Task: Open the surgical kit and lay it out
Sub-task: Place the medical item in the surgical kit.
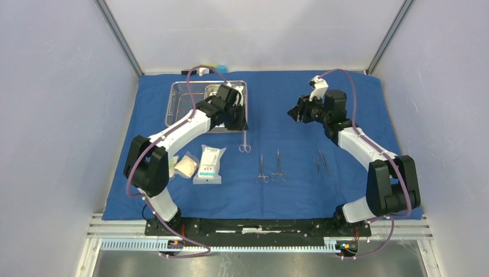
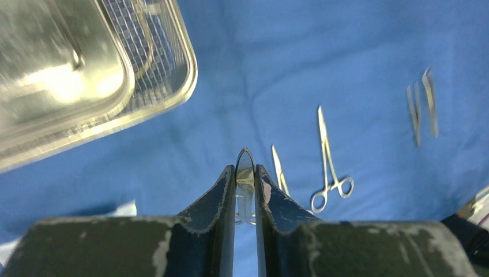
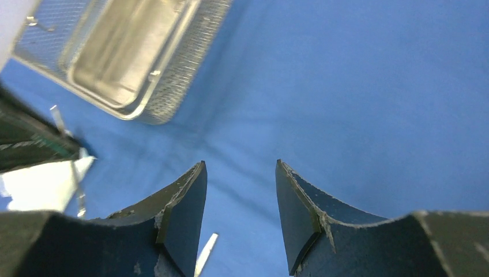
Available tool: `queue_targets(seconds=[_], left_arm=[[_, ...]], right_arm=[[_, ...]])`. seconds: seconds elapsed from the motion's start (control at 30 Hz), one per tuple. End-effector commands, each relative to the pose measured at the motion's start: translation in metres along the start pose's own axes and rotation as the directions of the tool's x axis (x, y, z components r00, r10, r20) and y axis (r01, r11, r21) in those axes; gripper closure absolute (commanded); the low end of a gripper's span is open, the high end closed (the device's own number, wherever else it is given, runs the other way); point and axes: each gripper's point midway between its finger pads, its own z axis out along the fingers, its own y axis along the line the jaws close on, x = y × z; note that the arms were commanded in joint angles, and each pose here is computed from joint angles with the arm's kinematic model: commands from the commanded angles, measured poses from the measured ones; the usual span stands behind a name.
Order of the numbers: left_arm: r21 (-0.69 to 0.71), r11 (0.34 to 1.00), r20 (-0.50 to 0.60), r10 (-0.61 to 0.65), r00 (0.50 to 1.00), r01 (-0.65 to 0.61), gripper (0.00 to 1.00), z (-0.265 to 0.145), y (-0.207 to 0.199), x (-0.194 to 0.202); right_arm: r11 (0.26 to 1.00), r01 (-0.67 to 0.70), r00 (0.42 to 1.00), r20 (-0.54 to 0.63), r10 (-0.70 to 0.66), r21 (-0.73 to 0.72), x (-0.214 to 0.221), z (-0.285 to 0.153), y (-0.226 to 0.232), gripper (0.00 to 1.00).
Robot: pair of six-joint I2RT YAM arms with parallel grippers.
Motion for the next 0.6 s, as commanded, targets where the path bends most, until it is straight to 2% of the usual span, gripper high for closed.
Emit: queue_targets(seconds=[0.0,0.1,0.23,0.4,0.57], left_arm=[[-0.003,1.000,-0.099,0.018,0.995,-0.018,0.97,-0.014,-0.006,0.046],[-0.011,1.000,-0.132,0.002,0.991,-0.004,0.96,-0.016,-0.012,0.066],[-0.040,0.999,-0.177,-0.017,0.984,0.010,0.98,-0.012,-0.017,0.084],[-0.099,0.993,-0.227,-0.092,0.970,0.071,0.97,-0.008,-0.015,0.109],[-0.151,0.982,-0.234,-0.145,0.961,0.112,0.97,-0.002,-0.008,0.117]], right_arm=[[0.992,0.074,0.997,-0.023,-0.072,0.099,0.006,-0.022,-0.035,0.46],[0.974,0.109,0.994,-0.041,-0.103,0.200,0.012,-0.036,-0.064,0.46],[0.956,0.141,0.990,-0.022,-0.140,0.259,0.013,-0.057,-0.080,0.46],[0.921,0.211,0.976,-0.013,-0.219,0.328,0.014,-0.082,-0.090,0.46],[0.900,0.274,0.959,-0.023,-0.283,0.340,0.024,-0.098,-0.089,0.46]])
